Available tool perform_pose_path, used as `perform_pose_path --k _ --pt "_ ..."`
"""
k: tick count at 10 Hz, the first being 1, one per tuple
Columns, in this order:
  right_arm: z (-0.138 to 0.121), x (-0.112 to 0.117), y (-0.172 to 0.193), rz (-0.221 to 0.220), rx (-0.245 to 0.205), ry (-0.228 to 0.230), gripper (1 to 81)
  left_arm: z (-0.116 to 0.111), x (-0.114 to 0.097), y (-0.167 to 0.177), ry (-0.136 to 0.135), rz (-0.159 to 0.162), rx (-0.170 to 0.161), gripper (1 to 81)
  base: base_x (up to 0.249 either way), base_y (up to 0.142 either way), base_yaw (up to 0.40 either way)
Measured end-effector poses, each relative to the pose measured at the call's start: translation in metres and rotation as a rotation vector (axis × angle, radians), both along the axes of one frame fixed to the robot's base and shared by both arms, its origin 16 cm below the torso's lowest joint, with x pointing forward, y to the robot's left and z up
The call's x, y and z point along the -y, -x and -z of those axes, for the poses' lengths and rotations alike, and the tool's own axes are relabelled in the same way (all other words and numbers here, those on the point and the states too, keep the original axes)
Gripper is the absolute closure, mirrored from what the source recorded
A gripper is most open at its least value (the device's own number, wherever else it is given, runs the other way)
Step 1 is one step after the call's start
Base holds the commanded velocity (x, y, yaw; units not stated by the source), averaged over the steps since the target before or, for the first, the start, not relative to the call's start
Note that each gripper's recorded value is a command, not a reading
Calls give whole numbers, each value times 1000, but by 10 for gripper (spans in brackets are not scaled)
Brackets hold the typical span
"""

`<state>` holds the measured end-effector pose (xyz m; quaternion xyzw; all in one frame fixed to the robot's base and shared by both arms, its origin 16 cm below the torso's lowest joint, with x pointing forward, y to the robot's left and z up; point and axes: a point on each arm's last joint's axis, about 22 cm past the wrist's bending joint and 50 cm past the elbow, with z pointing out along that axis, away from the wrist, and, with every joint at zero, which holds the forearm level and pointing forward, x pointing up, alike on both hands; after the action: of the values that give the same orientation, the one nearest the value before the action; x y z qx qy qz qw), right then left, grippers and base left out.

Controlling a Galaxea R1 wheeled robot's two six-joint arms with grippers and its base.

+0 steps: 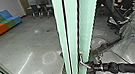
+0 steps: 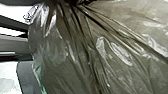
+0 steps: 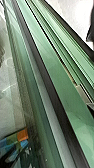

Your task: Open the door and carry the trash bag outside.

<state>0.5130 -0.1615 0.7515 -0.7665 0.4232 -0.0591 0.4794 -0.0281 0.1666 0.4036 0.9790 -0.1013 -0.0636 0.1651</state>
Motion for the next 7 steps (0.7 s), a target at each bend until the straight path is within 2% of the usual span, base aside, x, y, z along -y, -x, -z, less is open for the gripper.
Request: perform_pose_path --k 4,7 --pt "0 3 2 -15 23 16 10 0 0 0 0 0 0 811 0 0 0" --pt "2 4 16 -32 32 16 10 -2 0 11 1 0 -9 811 74 0 0"
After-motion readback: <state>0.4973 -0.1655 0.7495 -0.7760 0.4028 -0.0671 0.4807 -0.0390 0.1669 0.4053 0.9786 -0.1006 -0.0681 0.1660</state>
